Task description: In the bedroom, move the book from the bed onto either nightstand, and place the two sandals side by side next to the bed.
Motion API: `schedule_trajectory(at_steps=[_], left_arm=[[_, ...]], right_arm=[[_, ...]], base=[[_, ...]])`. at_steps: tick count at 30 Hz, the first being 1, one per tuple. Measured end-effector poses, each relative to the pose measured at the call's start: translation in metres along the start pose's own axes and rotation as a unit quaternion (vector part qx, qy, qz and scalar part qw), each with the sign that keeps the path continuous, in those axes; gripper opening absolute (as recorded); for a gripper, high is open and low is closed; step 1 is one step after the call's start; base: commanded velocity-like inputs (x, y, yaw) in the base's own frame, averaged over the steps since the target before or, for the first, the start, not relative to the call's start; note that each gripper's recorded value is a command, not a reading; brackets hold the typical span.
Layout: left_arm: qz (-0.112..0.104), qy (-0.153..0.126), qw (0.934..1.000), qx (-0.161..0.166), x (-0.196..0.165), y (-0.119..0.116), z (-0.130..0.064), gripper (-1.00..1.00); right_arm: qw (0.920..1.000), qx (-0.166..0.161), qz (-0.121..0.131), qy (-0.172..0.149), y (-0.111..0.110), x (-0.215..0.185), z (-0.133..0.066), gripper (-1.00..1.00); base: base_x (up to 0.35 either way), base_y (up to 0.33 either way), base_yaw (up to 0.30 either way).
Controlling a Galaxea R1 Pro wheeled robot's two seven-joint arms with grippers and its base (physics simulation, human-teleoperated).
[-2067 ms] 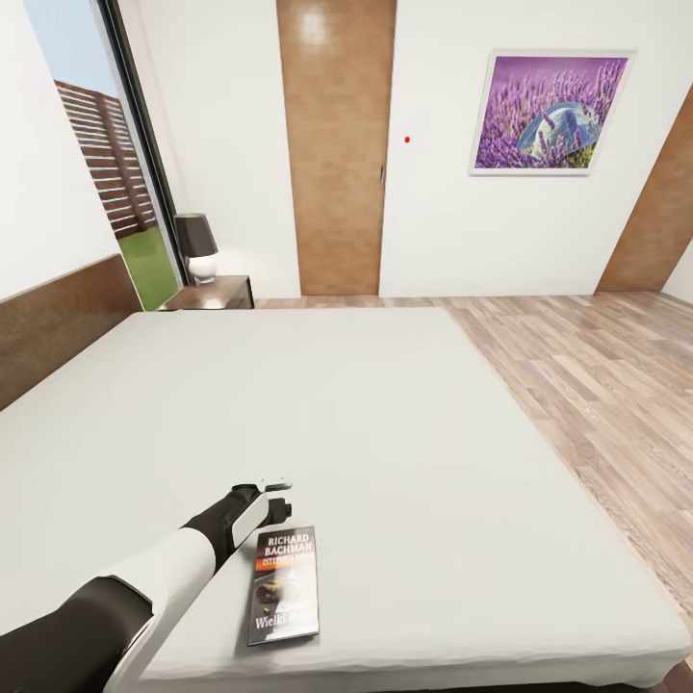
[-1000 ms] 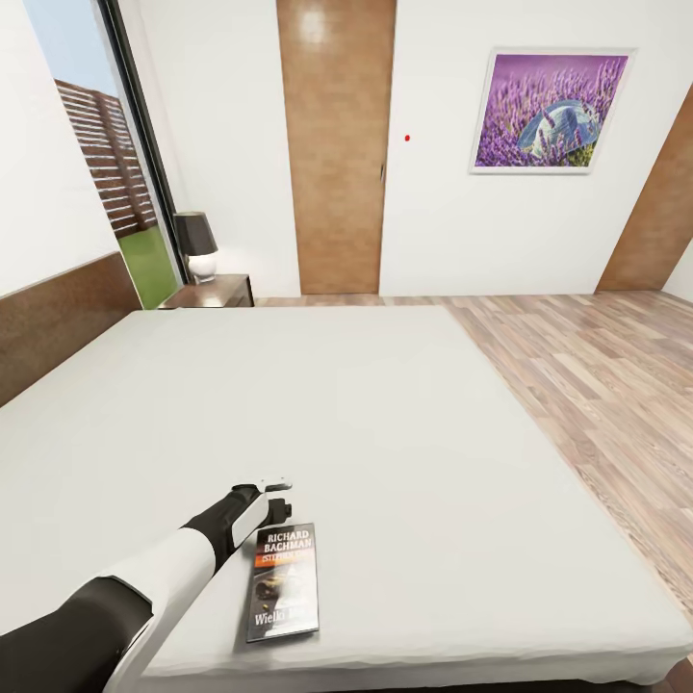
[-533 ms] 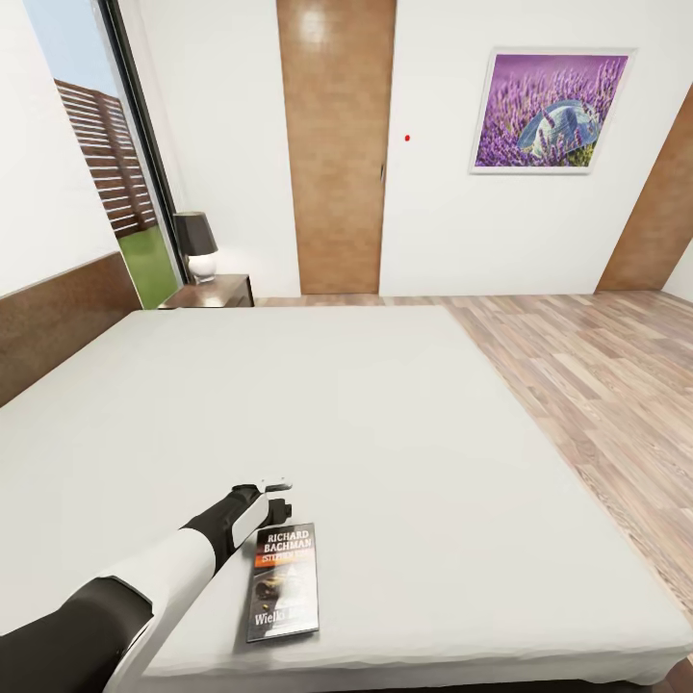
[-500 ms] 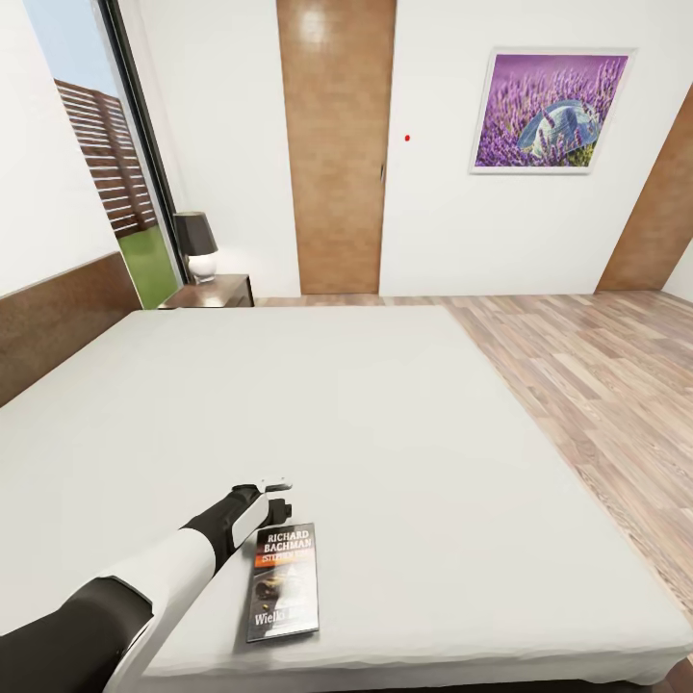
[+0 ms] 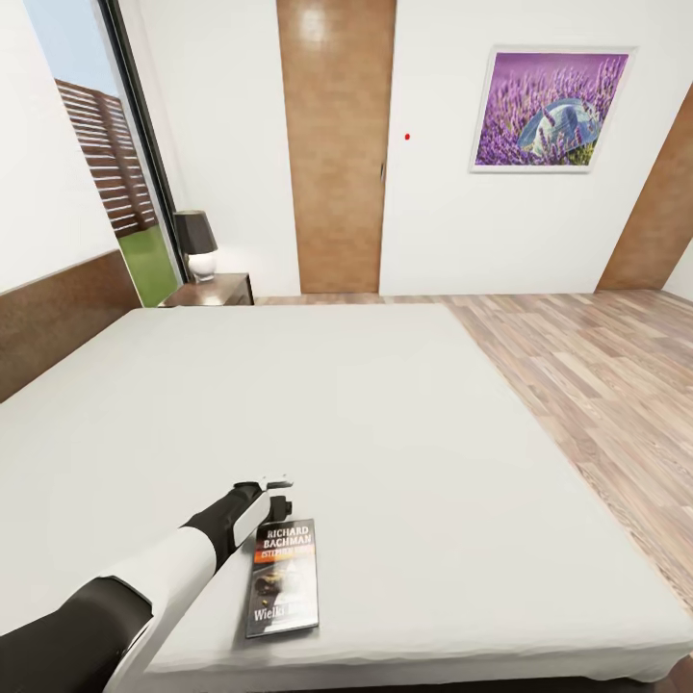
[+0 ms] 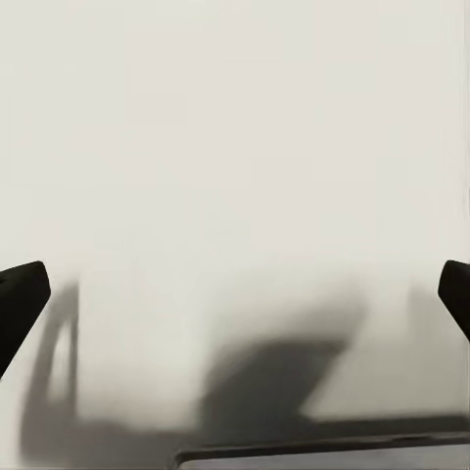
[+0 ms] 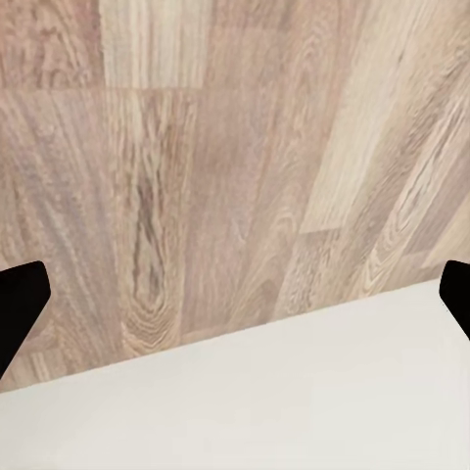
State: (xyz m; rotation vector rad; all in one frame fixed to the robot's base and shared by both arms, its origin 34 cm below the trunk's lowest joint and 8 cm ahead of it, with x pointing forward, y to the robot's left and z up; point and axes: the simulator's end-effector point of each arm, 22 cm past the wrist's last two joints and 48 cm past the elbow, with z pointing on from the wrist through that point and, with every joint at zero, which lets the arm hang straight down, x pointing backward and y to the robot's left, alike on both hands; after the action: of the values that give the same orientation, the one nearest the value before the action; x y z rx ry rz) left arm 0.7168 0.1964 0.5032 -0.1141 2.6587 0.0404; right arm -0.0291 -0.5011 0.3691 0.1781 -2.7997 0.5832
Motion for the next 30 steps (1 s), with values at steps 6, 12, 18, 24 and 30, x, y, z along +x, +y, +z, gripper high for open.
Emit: schedule_trajectory(at_steps=[6, 12, 18, 24, 30], left_arm=[[0.0, 0.0, 1.0, 0.0, -0.0001, -0.0001, 0.0001, 1.0], [0.001, 0.0, 1.0, 0.0, -0.0001, -0.0001, 0.0, 1.0], [0.001, 0.0, 1.0, 0.0, -0.0001, -0.0001, 0.0, 1.0], [0.0, 0.0, 1.0, 0.0, -0.0001, -0.0001, 0.0001, 1.0], [0.0, -0.001, 1.0, 0.0, -0.0003, -0.0002, 0.0001, 1.0]], right_arm=[[1.0, 0.001, 0.0, 0.0, -0.0002, 0.0, 0.0, 1.0], [1.0, 0.001, 0.0, 0.0, -0.0003, 0.0001, -0.0001, 1.0], [1.0, 0.002, 0.0, 0.0, -0.0003, 0.0001, -0.0001, 1.0], [1.0, 0.002, 0.0, 0.0, -0.0003, 0.0, -0.0001, 1.0], [1.0, 0.002, 0.0, 0.0, -0.0003, 0.0001, -0.0001, 1.0]], base=[[0.0, 0.0, 0.0], [0.0, 0.0, 0.0], [0.0, 0.0, 0.0], [0.0, 0.0, 0.0], [0.0, 0.0, 0.0]])
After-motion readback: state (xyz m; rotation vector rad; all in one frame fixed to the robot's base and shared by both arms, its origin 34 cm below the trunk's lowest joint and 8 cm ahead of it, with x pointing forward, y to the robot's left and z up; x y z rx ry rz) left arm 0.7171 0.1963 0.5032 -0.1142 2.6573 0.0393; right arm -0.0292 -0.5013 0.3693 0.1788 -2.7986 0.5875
